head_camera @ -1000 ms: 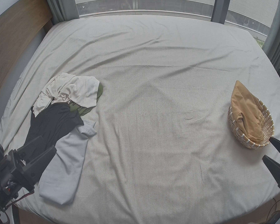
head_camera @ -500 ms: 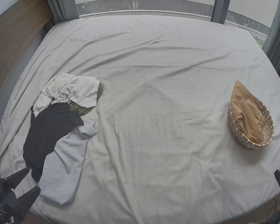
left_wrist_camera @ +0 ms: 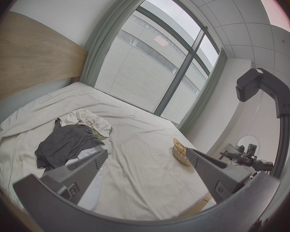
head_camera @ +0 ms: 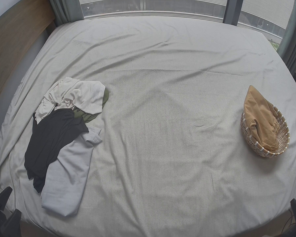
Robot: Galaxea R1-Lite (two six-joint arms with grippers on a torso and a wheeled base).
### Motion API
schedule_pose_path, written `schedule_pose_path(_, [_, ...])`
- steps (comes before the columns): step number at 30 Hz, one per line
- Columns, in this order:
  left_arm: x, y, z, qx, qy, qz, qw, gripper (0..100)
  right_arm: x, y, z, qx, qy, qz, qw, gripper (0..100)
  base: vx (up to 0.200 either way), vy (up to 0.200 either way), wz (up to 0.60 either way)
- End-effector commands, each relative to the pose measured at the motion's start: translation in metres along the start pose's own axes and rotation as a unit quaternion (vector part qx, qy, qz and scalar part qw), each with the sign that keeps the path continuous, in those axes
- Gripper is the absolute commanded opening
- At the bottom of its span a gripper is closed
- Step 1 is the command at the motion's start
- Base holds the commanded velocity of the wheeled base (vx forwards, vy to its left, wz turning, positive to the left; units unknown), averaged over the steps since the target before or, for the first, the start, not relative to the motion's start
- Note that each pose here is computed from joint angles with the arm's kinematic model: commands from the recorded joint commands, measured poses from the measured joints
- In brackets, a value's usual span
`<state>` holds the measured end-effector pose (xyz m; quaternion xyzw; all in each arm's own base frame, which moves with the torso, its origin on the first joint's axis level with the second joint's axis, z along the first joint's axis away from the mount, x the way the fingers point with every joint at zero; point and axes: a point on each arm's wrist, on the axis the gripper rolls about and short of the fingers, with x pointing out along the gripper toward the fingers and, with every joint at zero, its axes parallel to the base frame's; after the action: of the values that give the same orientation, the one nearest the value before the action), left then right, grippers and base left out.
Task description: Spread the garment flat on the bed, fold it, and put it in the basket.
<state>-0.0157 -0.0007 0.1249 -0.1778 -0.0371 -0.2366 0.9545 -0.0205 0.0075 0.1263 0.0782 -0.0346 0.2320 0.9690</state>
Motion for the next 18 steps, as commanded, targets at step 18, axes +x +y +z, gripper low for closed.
schedule_pose_path(18, [-0.005, 0.011, -0.03, 0.078, 0.009, 0.158, 0.9842, 100, -0.011, -0.011, -0.042, -0.079, 0.024, -0.244, 0.9663, 100, 0.0, 0.0, 0.0])
